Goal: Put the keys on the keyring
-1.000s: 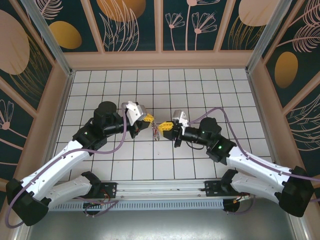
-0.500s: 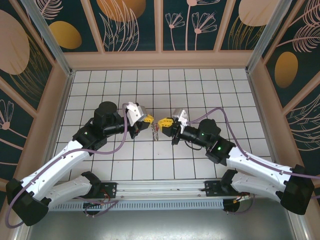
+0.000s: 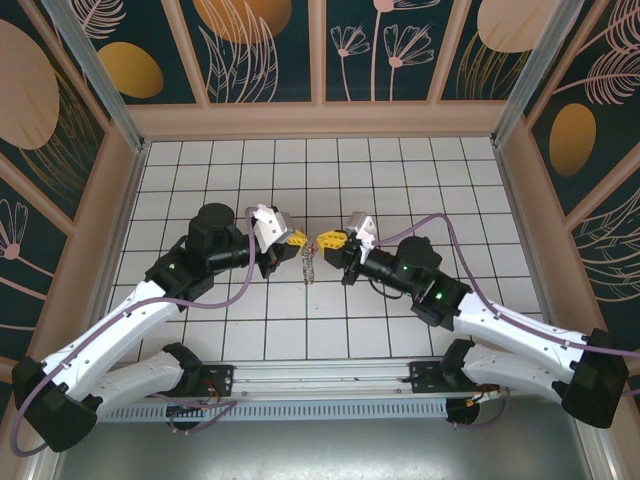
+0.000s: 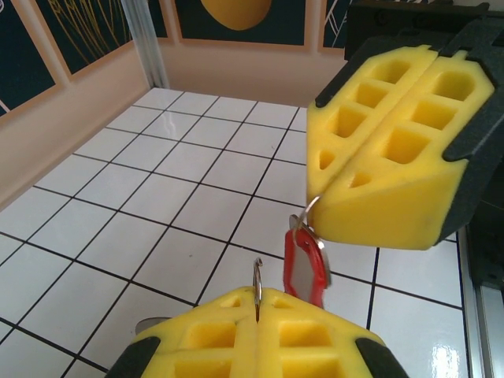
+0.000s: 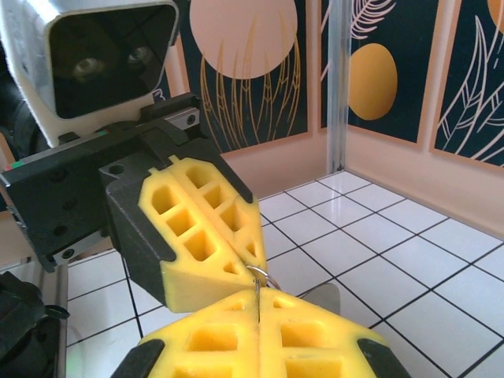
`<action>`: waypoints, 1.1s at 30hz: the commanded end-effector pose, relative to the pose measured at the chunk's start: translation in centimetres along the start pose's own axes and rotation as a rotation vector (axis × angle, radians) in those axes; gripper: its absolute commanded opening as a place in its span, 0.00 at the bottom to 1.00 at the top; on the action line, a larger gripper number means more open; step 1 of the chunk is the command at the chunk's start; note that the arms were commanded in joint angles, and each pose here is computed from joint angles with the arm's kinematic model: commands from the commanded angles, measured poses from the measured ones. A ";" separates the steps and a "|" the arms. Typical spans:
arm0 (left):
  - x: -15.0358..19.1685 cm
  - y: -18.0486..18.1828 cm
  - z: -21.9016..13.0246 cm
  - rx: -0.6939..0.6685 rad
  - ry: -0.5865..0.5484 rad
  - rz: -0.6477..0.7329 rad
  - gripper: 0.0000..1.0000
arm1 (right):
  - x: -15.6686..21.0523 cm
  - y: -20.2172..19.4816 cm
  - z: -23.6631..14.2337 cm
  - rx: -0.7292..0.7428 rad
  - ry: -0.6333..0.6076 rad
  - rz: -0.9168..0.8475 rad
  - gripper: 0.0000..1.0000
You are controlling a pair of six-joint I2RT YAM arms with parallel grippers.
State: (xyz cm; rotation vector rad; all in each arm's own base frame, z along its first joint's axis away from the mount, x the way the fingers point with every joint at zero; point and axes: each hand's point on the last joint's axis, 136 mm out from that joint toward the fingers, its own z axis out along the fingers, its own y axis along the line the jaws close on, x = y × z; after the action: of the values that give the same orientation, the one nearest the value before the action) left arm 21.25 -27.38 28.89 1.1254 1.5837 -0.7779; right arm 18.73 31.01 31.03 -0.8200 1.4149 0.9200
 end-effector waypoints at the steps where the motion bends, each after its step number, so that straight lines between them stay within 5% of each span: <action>1: -0.4 -0.2 -0.1 0.007 -0.016 0.028 0.00 | -1.6 -0.5 0.6 0.036 -0.021 -0.027 0.00; 33: -0.2 -0.3 -0.3 0.001 -0.016 0.031 0.00 | -1.3 0.6 1.7 -0.015 -0.017 -0.033 0.00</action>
State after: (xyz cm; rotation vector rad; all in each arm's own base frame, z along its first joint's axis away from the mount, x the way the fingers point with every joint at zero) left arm 21.24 -27.29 28.76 1.1246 1.5882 -0.7747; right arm 19.30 32.44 29.40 -0.8619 1.4630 0.8958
